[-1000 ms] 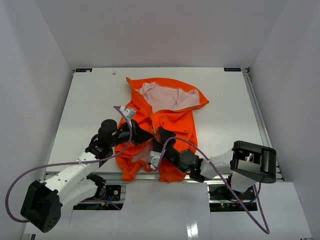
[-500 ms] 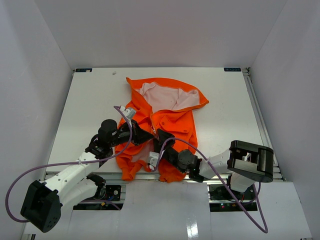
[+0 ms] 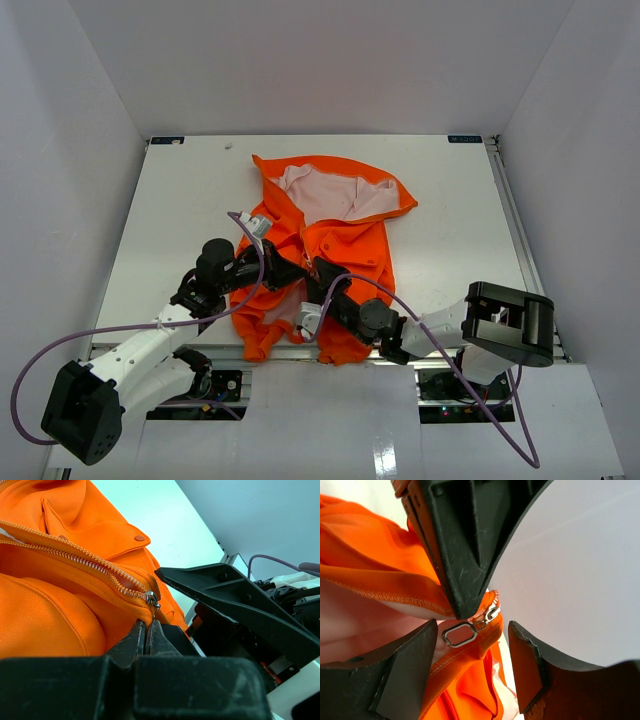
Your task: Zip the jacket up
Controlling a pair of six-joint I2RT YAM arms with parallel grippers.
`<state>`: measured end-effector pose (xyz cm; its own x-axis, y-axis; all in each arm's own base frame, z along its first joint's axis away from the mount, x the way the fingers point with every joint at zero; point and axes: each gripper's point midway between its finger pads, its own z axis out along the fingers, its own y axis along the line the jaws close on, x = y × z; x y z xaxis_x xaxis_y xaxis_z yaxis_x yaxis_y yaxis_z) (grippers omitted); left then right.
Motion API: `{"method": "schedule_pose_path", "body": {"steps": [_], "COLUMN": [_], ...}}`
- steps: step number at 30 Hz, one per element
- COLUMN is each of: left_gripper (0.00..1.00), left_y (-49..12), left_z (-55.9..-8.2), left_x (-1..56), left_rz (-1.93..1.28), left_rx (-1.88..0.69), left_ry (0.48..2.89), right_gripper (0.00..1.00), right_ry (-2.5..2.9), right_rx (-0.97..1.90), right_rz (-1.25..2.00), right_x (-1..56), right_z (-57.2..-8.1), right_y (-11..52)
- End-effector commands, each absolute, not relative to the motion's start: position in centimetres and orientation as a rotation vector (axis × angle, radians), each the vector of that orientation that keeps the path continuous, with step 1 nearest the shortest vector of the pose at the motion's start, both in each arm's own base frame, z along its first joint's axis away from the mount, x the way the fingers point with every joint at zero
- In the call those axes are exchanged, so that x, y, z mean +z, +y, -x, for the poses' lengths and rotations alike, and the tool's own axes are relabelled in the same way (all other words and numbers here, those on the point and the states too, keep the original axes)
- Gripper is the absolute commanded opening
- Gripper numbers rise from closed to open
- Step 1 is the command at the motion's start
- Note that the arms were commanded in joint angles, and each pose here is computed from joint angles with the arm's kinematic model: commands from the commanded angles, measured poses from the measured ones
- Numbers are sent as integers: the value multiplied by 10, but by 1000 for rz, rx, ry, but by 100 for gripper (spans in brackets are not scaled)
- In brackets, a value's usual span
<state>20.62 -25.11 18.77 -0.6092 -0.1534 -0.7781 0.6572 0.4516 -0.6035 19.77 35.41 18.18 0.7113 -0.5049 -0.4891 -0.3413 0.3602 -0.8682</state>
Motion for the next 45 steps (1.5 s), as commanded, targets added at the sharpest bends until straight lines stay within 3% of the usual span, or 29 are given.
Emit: {"method": "schedule_pose_path", "body": {"steps": [1,18,28,37,45], "left_gripper": [0,0,0,0,0], "left_y": [-254,-253,-253,-254,-254], "left_z": [-206,-208,-209,-209,-209], "left_x": [207,205,208,209,207], "left_rz": [-448,-439,-442,-444,-444], "left_rx": [-1275,-1262,-1265,-1265,-1265], "left_ry": [1810,1820,1813,1814,1816], "right_gripper": [65,51,51,41,40], "right_ry": [696,727,780,754,731], "right_rx": [60,57,34,40,60], "right_rz": [767,720,729,728,722], "right_x": [292,297,281,287,294], "right_z": [-186,-191,-194,-192,-190], "right_y": [330,319,307,312,316]}}
